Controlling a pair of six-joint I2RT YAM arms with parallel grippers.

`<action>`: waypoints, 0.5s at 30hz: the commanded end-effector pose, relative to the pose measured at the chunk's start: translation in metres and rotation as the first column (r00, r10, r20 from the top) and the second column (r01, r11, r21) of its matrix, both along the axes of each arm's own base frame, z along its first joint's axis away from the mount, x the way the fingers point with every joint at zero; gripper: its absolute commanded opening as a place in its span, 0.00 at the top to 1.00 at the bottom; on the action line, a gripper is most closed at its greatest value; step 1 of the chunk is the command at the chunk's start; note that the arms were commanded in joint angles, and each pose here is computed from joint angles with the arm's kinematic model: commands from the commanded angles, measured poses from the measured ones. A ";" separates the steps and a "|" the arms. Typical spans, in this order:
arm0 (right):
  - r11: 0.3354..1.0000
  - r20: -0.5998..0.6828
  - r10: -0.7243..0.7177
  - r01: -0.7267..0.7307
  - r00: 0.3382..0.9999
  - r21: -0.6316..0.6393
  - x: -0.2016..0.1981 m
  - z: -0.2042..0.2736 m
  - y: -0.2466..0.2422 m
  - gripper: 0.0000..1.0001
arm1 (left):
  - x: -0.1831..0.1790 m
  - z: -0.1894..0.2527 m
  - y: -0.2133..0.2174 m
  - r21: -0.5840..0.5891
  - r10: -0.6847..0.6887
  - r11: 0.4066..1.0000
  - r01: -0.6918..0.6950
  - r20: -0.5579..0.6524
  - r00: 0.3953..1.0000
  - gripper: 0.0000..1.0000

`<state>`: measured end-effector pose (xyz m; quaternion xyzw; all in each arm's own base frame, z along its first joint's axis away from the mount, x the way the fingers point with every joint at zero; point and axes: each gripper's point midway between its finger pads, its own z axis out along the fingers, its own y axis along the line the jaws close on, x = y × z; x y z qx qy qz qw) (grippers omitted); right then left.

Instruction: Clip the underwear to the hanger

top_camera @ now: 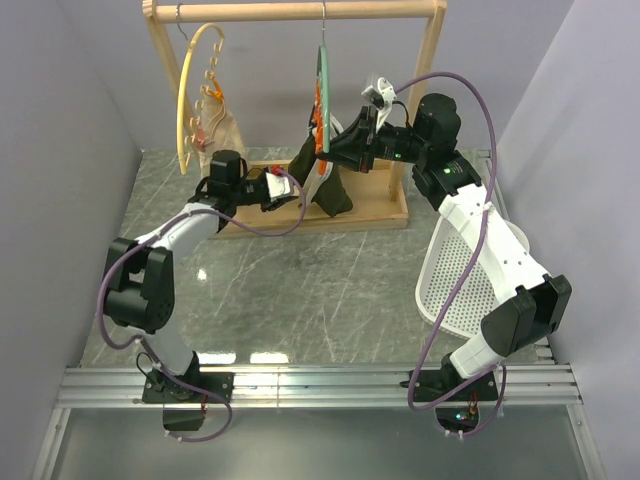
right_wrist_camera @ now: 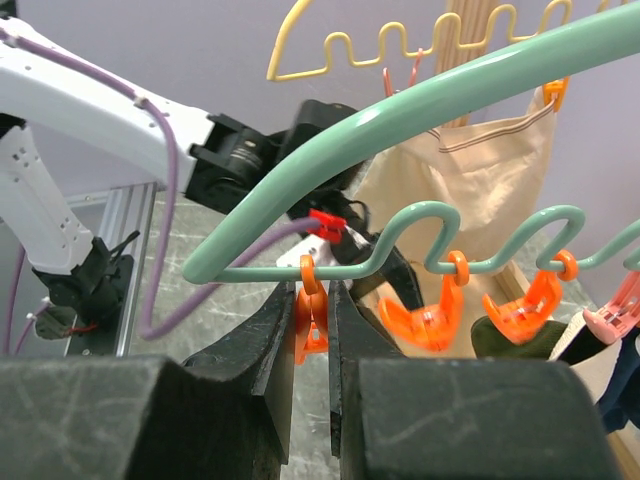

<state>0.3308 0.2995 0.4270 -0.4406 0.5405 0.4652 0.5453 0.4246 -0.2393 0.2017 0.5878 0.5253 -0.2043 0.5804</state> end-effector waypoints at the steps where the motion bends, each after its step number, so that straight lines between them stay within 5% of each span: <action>1: 0.999 0.089 0.017 -0.019 0.996 0.026 -0.008 0.025 -0.003 1.00 | 0.006 0.007 -0.012 0.035 -0.101 0.995 0.098 0.104 0.989 0.58; 15: 0.999 0.070 0.028 -0.030 0.997 0.020 -0.009 0.021 -0.002 1.00 | 0.035 0.004 -0.025 -0.022 -0.050 0.998 0.050 0.007 0.999 0.57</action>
